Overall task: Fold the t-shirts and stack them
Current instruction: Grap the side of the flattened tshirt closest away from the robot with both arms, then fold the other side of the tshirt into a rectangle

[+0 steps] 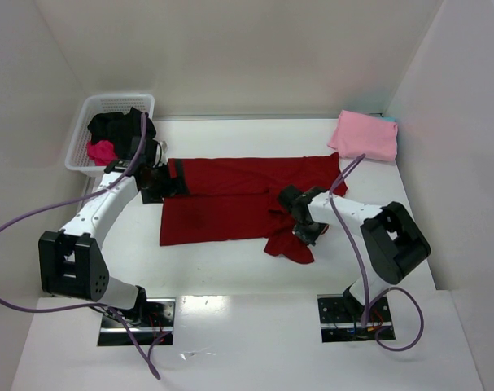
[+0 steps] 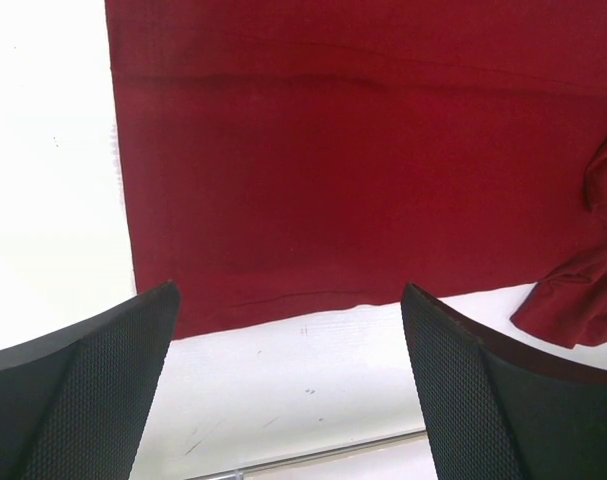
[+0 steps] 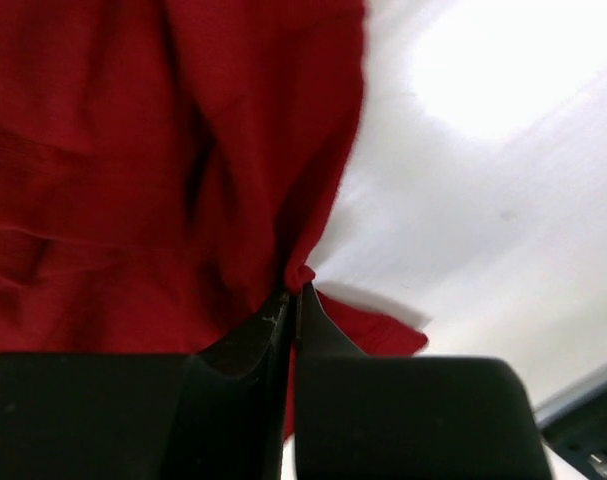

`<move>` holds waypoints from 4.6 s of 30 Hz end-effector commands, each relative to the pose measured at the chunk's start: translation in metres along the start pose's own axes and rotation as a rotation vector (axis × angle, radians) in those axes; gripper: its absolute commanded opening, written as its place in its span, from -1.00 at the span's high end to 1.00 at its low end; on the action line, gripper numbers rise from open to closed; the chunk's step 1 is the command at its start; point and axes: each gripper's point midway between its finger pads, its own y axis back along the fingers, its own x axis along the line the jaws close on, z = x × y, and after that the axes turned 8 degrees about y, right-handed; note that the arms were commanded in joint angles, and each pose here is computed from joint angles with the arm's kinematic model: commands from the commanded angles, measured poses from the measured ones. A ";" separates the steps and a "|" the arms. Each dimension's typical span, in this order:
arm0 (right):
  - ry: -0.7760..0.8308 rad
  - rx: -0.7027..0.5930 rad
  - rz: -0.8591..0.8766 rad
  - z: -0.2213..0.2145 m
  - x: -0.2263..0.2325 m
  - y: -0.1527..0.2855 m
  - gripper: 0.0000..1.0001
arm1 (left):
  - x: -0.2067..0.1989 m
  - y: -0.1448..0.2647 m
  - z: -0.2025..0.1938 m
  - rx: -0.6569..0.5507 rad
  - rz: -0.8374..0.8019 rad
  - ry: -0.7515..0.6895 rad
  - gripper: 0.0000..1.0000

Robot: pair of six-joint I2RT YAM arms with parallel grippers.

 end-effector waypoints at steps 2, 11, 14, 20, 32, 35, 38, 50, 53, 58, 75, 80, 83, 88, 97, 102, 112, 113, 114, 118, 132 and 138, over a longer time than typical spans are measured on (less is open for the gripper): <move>-0.046 -0.012 0.012 0.007 -0.019 0.036 1.00 | -0.004 0.020 0.007 -0.040 -0.007 0.003 -0.98; -0.102 -0.013 0.045 0.017 -0.045 0.060 1.00 | 0.030 0.023 -0.032 0.016 0.134 0.140 -0.98; -0.090 -0.016 0.050 0.020 -0.044 0.061 1.00 | 0.035 0.019 -0.037 0.015 0.153 0.190 -0.98; -0.090 -0.032 0.089 0.026 -0.044 0.067 0.96 | 0.039 0.017 -0.052 0.026 0.228 0.207 -0.98; -0.047 -0.067 0.196 0.038 -0.036 0.077 0.93 | 0.064 0.001 -0.084 0.141 0.434 0.231 -0.98; -0.049 -0.064 0.227 0.040 -0.032 0.079 0.93 | 0.069 -0.007 -0.085 0.150 0.464 0.239 -0.98; -0.033 -0.064 0.242 0.038 -0.031 0.080 0.93 | 0.070 -0.013 -0.087 0.153 0.484 0.245 -0.98; 0.002 -0.049 0.286 0.034 -0.030 0.085 0.93 | 0.086 -0.032 -0.101 0.185 0.579 0.302 -0.98; 0.009 -0.041 0.270 0.031 -0.034 0.084 0.93 | 0.088 -0.035 -0.104 0.190 0.588 0.312 -0.98; 0.009 -0.041 0.270 0.031 -0.034 0.084 0.91 | 0.089 -0.037 -0.105 0.184 0.590 0.329 -0.98; 0.006 -0.048 0.271 0.034 -0.041 0.084 0.91 | 0.099 -0.046 -0.122 0.171 0.611 0.401 -0.90; 0.003 -0.052 0.279 0.035 -0.042 0.086 0.88 | 0.101 -0.053 -0.124 0.161 0.610 0.421 -0.83; 0.001 -0.049 0.291 0.034 -0.039 0.087 0.88 | 0.102 -0.053 -0.118 0.120 0.614 0.436 -0.70; 0.001 -0.049 0.291 0.034 -0.039 0.087 0.88 | 0.104 -0.056 -0.111 0.071 0.614 0.450 -0.23; 0.001 -0.049 0.291 0.034 -0.039 0.087 0.88 | 0.102 -0.056 -0.105 0.041 0.592 0.443 0.89; -0.002 -0.053 0.299 0.035 -0.037 0.088 0.88 | 0.097 -0.058 -0.105 0.043 0.568 0.421 0.97; -0.005 -0.052 0.316 0.037 -0.034 0.093 0.88 | 0.068 -0.031 -0.075 -0.025 0.475 0.390 1.00; -0.005 -0.052 0.317 0.037 -0.034 0.093 0.88 | 0.064 -0.024 -0.069 -0.042 0.455 0.384 1.00; -0.009 -0.058 0.327 0.040 -0.032 0.096 0.91 | 0.059 -0.018 -0.060 -0.066 0.440 0.375 1.00; -0.050 -0.112 0.365 0.054 -0.032 0.113 1.00 | 0.042 0.004 -0.038 -0.121 0.377 0.341 1.00; -0.249 -0.296 0.498 0.123 -0.024 0.150 1.00 | 0.025 0.017 0.013 -0.222 0.370 0.210 1.00; -0.314 -0.354 0.526 0.161 -0.018 0.146 1.00 | 0.012 -0.002 0.043 -0.255 0.367 0.164 1.00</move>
